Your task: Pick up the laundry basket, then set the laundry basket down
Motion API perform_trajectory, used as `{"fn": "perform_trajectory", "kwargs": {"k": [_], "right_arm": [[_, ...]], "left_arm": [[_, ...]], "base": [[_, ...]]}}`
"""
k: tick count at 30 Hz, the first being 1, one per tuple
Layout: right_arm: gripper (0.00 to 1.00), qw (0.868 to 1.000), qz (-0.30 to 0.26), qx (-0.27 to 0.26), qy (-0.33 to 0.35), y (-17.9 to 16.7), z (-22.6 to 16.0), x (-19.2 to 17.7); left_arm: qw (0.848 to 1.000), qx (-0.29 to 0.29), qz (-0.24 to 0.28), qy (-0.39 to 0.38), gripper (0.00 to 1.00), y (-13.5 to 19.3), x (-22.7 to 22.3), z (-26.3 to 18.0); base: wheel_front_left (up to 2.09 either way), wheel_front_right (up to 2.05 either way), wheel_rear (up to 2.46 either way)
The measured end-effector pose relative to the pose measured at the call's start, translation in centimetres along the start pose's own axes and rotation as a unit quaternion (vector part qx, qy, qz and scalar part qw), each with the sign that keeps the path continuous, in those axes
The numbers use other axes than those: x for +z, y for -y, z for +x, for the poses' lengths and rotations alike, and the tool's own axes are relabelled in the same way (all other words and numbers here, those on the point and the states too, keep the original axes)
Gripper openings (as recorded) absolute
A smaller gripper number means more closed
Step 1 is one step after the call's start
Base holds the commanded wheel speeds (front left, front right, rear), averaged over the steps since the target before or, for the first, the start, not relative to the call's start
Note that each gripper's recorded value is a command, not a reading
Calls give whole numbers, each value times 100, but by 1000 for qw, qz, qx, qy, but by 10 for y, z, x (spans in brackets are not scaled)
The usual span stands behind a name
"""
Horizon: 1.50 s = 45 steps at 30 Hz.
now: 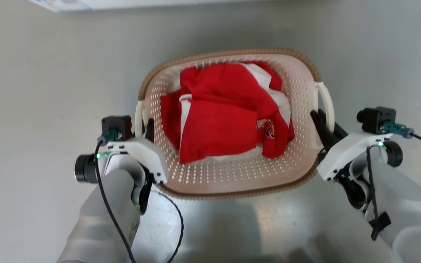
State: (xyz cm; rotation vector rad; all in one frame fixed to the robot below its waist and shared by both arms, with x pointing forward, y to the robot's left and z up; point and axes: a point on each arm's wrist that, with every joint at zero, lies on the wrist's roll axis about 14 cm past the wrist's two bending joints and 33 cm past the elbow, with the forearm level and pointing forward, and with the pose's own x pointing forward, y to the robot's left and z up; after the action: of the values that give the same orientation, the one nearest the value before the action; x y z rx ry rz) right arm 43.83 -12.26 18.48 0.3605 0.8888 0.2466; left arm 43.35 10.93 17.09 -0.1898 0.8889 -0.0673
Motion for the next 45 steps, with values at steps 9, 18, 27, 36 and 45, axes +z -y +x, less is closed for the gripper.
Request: {"fn": "perform_trajectory", "kwargs": {"k": [9,18,27,36,45], "right_arm": [[0,1000,-3,-2,-10,-17,-40,-4],[0,1000,-17,-2,2,-36,-77,16],[0,1000,-22,-3,7,-52,-111,23],[0,1000,-26,-2,-7,-65,-138,16],[0,999,-36,-3,-30,-68,-147,13]], "left_arm": [[1000,-21,-3,-6,0,10,2,-38],[999,-40,-6,7,0,25,19,-77],[998,-53,1,22,0,34,29,-113],[998,-57,4,23,0,36,28,-142],[998,-62,2,3,0,38,24,-151]], "base": [[0,0,0],[0,0,0],[0,0,0],[0,0,0],[0,0,0]]}}
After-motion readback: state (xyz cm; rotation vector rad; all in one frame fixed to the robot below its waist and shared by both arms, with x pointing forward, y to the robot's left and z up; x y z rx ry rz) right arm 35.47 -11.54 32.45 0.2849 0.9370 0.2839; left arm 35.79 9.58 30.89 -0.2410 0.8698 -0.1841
